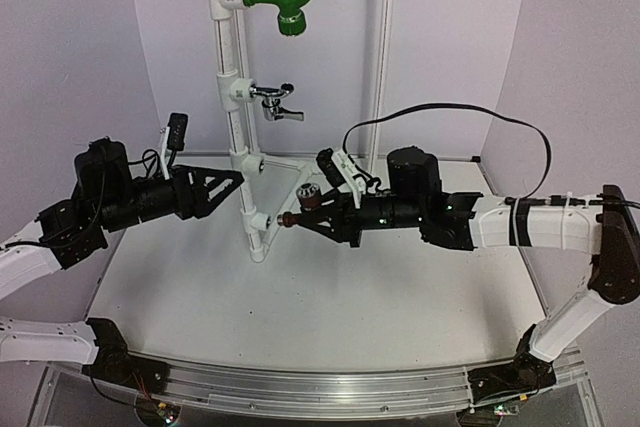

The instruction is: Install the water faucets

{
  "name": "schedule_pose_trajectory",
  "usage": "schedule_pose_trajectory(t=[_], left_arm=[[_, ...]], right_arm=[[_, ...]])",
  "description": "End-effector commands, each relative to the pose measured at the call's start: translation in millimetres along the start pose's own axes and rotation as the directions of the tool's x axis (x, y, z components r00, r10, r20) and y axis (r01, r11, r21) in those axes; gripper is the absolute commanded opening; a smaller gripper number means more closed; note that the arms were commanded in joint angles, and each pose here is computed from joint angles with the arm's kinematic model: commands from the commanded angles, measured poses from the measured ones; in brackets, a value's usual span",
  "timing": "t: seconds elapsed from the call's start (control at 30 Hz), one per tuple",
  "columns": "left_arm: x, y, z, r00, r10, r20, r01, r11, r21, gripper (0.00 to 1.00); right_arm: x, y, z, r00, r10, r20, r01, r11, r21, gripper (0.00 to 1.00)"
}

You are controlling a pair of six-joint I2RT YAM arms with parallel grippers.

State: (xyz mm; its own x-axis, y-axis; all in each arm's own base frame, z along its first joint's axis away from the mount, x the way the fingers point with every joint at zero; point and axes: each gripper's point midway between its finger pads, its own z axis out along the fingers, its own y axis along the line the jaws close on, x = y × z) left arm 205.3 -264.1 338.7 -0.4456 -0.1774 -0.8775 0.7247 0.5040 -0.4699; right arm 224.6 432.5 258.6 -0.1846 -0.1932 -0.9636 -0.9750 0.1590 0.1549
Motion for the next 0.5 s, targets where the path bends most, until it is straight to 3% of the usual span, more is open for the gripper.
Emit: schedule_pose_trajectory(t=[0.0, 0.1, 0.27, 0.47], left_arm=[[-35.2, 37.4, -12.2, 0.993, -0.081, 0.085, 0.100, 0.963, -0.252, 0.87], [-50.7, 38.5, -12.3, 0.992, -0.063, 0.113, 0.092, 0.956, -0.278, 0.93], [-65.3, 44.8, 0.1, 0.995, -0.009, 0.104, 0.042, 0.947, -0.319, 0.94], [-70.6, 58.8, 19.7, 0.998, 0.001, 0.064, 0.020, 0.944, -0.328, 0.93]], right_arm=[[-31.3, -37.2, -19.1, 0.957, -0.291, 0.014, 0.278, 0.927, 0.251, 0.00], [-37.2, -38.1, -18.0, 0.884, -0.467, -0.004, 0.451, 0.853, 0.263, 0.00], [-57.5, -31.4, -13.4, 0.722, -0.691, 0.044, 0.654, 0.702, 0.283, 0.00], [-72.0, -32.0, -4.1, 0.595, -0.798, 0.091, 0.755, 0.594, 0.278, 0.00]])
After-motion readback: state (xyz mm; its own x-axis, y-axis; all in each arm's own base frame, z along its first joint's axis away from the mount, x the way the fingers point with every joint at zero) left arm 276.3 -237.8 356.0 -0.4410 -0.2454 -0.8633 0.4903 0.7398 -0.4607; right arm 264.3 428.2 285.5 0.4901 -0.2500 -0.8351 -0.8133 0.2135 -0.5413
